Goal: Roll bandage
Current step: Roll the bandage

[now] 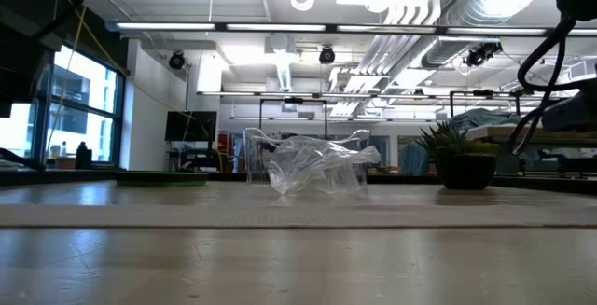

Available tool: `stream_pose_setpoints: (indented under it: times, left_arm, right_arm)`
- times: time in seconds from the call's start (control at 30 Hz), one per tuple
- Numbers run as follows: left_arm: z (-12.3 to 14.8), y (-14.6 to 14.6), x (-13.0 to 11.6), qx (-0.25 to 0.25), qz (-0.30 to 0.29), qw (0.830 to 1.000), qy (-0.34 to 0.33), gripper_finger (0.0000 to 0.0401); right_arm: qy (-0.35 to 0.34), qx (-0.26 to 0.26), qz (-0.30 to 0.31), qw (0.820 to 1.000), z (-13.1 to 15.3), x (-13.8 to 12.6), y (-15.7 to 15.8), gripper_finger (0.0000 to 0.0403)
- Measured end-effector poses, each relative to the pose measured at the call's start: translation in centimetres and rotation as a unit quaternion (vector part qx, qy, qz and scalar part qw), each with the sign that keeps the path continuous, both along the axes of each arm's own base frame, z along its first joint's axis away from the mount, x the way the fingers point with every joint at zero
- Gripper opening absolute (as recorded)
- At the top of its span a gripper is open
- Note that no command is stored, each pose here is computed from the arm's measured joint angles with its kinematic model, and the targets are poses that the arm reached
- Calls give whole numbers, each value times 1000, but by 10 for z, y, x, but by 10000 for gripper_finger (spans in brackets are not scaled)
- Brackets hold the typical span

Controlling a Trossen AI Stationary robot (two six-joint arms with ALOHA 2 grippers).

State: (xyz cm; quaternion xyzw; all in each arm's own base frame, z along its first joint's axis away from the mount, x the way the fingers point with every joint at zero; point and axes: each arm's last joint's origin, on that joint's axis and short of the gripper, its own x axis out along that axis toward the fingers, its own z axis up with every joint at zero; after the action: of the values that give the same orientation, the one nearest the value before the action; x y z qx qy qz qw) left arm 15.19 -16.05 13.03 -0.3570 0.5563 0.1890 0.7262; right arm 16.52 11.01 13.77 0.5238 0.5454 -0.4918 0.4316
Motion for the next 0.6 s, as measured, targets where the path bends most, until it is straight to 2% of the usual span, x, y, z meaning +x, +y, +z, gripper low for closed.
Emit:
stream_pose_setpoints:
  times: [0.17,0.4,0.6]
  left_arm:
    - [-1,1,-3,4,15,1000,15,0]
    - [0,4,5,1,47,999,-13,0]
    - [0,6,10,1,50,998,-25,0]
  right_arm:
    - [8,0,-4,1000,0,-1,0,0]
    - [-18,12,-22,1000,0,4,3,0]
    - [-29,18,-23,999,0,6,4,0]
